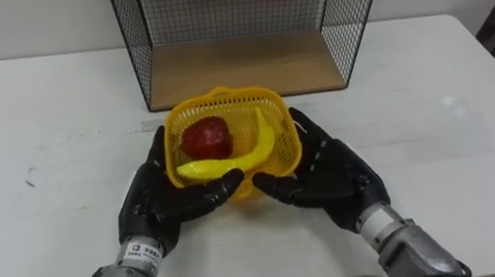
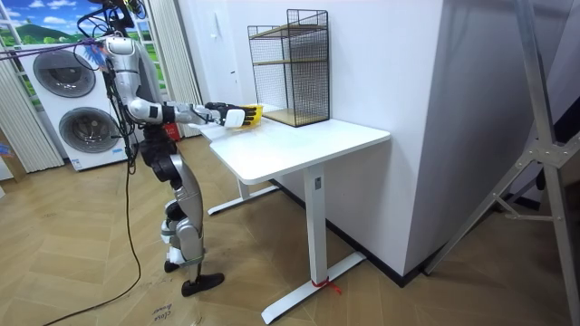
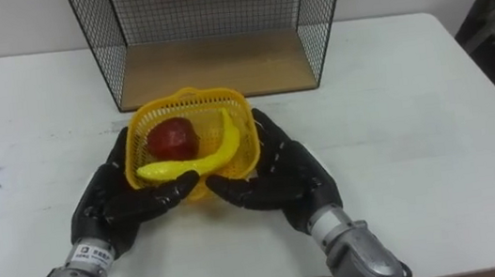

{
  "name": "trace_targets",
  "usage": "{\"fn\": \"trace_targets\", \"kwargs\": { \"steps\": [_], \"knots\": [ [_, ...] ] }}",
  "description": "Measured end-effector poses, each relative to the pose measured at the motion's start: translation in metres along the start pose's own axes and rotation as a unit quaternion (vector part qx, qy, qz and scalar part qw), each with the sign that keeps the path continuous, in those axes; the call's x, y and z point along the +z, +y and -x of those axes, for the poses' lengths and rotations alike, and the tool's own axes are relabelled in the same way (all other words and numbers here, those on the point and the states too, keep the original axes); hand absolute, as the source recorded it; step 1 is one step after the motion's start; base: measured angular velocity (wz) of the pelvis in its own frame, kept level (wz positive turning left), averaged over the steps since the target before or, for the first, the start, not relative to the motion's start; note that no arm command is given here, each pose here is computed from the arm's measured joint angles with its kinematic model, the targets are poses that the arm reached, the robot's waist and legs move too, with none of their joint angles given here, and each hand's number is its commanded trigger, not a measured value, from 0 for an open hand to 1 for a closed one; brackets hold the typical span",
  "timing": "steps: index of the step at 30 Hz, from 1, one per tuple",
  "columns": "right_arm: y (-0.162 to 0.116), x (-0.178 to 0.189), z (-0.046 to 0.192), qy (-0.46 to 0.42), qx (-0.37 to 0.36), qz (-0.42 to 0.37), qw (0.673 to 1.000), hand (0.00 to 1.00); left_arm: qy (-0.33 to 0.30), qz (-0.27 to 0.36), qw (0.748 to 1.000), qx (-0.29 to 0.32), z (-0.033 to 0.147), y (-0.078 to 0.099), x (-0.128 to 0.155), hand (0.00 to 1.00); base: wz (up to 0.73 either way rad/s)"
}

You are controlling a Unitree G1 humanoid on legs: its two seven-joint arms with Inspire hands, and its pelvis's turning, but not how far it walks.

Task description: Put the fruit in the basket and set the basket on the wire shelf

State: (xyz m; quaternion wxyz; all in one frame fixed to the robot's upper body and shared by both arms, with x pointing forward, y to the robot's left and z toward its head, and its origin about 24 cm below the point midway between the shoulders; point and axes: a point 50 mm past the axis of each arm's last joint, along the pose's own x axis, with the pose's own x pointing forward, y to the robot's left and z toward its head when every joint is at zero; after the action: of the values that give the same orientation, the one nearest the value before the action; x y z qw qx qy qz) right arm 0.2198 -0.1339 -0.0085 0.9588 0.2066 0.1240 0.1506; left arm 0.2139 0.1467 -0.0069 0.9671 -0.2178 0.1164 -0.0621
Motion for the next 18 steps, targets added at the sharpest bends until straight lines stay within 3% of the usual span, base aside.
{"fn": "trace_targets", "kwargs": {
  "steps": [6, 18],
  "knots": [
    [0.0, 0.005, -0.003, -0.005, -0.012, 0.041, 0.999, 0.0, 0.004, 0.0, 1.0, -0.009, -0.001, -0.005, -0.002, 0.0, -0.08],
    [0.006, 0.018, -0.005, -0.036, -0.01, 0.05, 0.998, 0.0, -0.014, 0.009, 1.0, -0.021, -0.005, -0.01, 0.003, 0.0, -0.05]
  ]
}}
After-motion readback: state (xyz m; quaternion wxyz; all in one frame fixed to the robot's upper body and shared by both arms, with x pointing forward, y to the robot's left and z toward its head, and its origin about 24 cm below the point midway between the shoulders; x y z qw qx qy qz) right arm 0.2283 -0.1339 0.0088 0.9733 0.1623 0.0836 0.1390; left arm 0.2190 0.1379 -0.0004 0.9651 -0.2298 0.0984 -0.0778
